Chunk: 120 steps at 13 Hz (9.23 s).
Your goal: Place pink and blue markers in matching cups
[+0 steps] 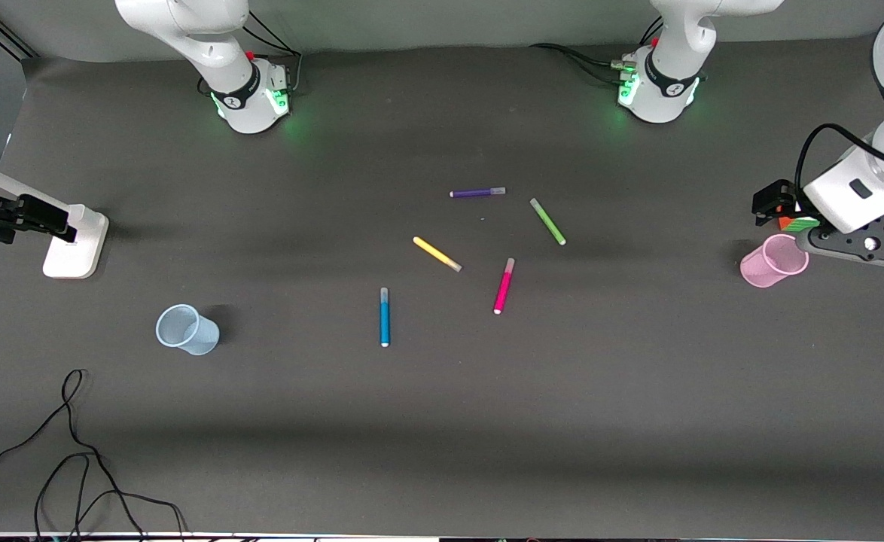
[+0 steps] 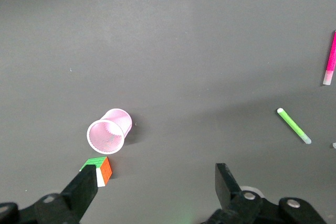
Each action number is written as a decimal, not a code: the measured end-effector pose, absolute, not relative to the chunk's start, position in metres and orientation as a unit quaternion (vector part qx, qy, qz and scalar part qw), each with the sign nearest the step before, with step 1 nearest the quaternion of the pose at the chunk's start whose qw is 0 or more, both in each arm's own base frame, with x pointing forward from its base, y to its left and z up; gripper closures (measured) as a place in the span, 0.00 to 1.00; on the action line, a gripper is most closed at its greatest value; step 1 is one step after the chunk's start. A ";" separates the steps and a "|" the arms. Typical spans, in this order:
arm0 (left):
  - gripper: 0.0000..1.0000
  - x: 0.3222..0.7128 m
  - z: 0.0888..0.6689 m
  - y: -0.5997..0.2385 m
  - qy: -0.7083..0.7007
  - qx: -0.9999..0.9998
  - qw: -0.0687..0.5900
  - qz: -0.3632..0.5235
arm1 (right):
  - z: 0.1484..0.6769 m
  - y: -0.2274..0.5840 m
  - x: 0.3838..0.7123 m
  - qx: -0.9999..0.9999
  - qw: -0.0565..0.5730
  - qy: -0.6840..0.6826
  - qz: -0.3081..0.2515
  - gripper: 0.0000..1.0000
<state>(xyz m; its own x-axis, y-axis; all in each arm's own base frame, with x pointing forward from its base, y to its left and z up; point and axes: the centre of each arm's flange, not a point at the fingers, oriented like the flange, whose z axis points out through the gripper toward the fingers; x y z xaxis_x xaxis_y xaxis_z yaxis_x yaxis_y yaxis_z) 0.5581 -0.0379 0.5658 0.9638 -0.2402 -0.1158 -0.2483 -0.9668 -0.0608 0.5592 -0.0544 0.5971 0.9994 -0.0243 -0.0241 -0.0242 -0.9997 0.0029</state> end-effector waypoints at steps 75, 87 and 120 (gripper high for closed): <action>0.05 0.527 0.185 -0.368 0.135 -0.989 -0.019 0.051 | 0.170 0.359 0.520 0.999 0.003 -0.045 0.019 0.67; 0.18 0.507 0.169 -0.404 0.115 -0.993 -0.027 0.029 | 0.179 0.357 0.526 0.999 0.004 -0.049 0.019 0.82; 0.82 0.552 0.496 -0.087 0.276 -0.959 0.025 0.061 | 0.520 -0.040 0.566 0.993 0.014 0.077 -0.091 0.82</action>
